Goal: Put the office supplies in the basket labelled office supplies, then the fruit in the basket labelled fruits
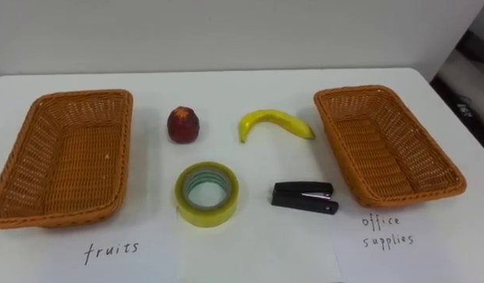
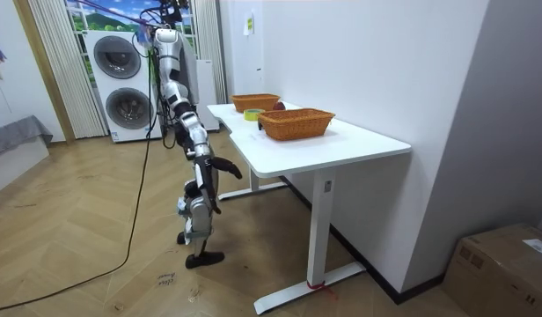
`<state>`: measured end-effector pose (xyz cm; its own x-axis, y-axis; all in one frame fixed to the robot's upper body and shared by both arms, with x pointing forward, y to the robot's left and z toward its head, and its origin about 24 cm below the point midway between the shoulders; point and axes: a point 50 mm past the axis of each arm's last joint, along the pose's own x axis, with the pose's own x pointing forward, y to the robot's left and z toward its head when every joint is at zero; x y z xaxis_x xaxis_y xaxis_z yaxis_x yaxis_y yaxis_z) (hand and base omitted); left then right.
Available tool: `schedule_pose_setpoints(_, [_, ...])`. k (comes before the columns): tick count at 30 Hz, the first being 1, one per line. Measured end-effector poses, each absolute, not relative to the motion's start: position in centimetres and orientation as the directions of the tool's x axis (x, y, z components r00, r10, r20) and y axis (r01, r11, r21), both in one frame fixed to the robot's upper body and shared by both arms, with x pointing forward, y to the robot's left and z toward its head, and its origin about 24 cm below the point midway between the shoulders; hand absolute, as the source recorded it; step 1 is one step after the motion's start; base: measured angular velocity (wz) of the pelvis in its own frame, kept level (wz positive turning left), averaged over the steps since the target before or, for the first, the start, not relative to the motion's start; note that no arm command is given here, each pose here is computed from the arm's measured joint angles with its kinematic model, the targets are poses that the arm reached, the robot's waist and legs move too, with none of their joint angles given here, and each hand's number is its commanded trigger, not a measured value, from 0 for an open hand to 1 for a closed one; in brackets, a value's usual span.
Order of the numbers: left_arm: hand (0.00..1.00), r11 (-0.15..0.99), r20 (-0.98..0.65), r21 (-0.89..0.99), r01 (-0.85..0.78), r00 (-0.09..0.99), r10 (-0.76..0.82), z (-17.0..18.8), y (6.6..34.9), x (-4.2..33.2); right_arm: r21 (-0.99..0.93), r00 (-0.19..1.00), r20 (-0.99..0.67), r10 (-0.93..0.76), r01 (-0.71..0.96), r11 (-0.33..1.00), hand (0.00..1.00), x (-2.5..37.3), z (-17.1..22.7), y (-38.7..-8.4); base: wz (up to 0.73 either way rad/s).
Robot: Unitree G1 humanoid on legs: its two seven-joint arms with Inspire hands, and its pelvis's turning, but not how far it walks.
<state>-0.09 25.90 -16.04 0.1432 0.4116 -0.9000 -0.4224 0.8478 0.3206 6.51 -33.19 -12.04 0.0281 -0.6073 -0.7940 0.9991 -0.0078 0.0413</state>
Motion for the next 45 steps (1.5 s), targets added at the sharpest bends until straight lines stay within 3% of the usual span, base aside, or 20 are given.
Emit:
schedule_pose_setpoints(7, [0.00, 0.847, -0.891, 0.324, -0.422, 0.166, 0.423, -15.7, 26.2, 0.1, 0.128, 0.085, -0.697, -0.712, 0.992, -0.008, 0.00, 8.9, -8.8, -35.3, -0.04])
schedule_pose_setpoints(15, [0.00, 0.853, -0.883, 0.320, -0.413, 0.197, 0.427, -15.5, 26.3, 0.8, 0.087, 0.077, -0.623, -0.778, 0.996, 0.029, 0.00, 9.9, -7.0, -36.2, -0.01])
schedule_pose_setpoints(24, [0.00, 0.861, -0.885, 0.317, -0.397, 0.202, 0.419, -15.6, 26.0, 1.0, 0.249, 0.222, -0.325, -0.919, 0.958, 0.143, 0.00, 14.5, 1.4, -37.6, -0.06])
schedule_pose_setpoints(45, [0.00, 0.867, -0.885, 0.341, -0.364, 0.187, 0.426, -15.6, 25.8, 0.1, 0.211, 0.327, 0.097, -0.940, 0.916, 0.341, 0.00, 16.7, 9.2, -35.7, 0.00])
